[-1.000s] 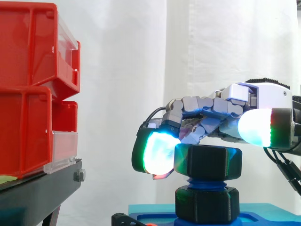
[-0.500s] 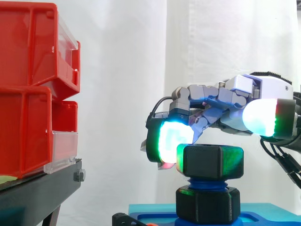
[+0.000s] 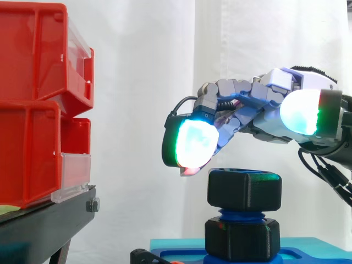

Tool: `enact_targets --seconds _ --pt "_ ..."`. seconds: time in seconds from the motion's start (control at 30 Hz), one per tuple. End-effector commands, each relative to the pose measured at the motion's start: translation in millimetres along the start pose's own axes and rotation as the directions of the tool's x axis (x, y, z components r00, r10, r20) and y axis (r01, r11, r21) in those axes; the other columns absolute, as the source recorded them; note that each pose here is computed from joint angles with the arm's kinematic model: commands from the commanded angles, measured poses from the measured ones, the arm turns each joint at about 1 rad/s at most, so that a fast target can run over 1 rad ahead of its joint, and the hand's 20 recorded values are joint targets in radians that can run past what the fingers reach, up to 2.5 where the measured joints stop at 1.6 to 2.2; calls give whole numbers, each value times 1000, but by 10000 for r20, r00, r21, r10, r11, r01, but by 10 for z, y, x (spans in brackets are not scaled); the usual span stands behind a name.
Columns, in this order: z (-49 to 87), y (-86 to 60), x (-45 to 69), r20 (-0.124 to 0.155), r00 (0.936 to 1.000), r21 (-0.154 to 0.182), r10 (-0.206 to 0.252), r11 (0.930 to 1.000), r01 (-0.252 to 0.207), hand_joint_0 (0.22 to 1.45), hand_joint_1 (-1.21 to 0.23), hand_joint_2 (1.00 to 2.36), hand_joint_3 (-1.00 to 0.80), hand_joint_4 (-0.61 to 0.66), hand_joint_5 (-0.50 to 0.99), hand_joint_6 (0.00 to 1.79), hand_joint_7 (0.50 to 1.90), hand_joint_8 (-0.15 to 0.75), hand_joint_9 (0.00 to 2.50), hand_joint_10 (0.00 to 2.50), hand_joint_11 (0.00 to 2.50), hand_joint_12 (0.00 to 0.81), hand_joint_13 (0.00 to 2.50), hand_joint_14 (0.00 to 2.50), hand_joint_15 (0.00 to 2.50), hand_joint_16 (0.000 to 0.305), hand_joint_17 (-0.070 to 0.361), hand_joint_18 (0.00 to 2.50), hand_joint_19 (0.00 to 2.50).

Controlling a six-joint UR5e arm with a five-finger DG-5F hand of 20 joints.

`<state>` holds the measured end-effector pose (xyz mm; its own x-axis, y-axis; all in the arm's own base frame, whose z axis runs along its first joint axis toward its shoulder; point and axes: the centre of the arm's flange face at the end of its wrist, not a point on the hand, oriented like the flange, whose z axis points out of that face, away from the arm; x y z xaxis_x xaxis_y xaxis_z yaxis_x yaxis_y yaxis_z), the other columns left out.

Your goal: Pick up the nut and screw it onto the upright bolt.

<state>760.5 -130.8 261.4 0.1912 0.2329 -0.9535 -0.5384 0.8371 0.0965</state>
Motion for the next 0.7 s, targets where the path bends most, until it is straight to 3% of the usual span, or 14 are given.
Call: enact_targets --seconds 0.0,0.13,0.37,0.53,0.67 --pt "14 13 1 3 10000 -32 41 10000 -41 501 -155 1000 -500 250 -81 504 941 229 773 0 0 226 632 0 0 25 55 364 0" --pt "52 25 -23 86 10000 -88 38 10000 -37 495 -146 1000 -500 202 -98 503 759 216 739 0 0 229 601 0 0 27 60 342 0" --pt "178 68 -58 601 9982 -371 -75 9993 97 489 -97 1000 -500 180 -105 502 658 185 661 0 0 224 488 0 0 28 63 202 0" --pt "176 210 141 145 9988 -269 464 9986 -460 486 -79 1000 -500 181 -106 502 666 188 625 0 0 238 451 0 0 28 63 149 0" --pt "172 247 199 -11 9981 -81 621 9980 -621 486 -76 1000 -500 183 -99 502 680 190 614 0 0 239 441 0 0 28 63 143 0"
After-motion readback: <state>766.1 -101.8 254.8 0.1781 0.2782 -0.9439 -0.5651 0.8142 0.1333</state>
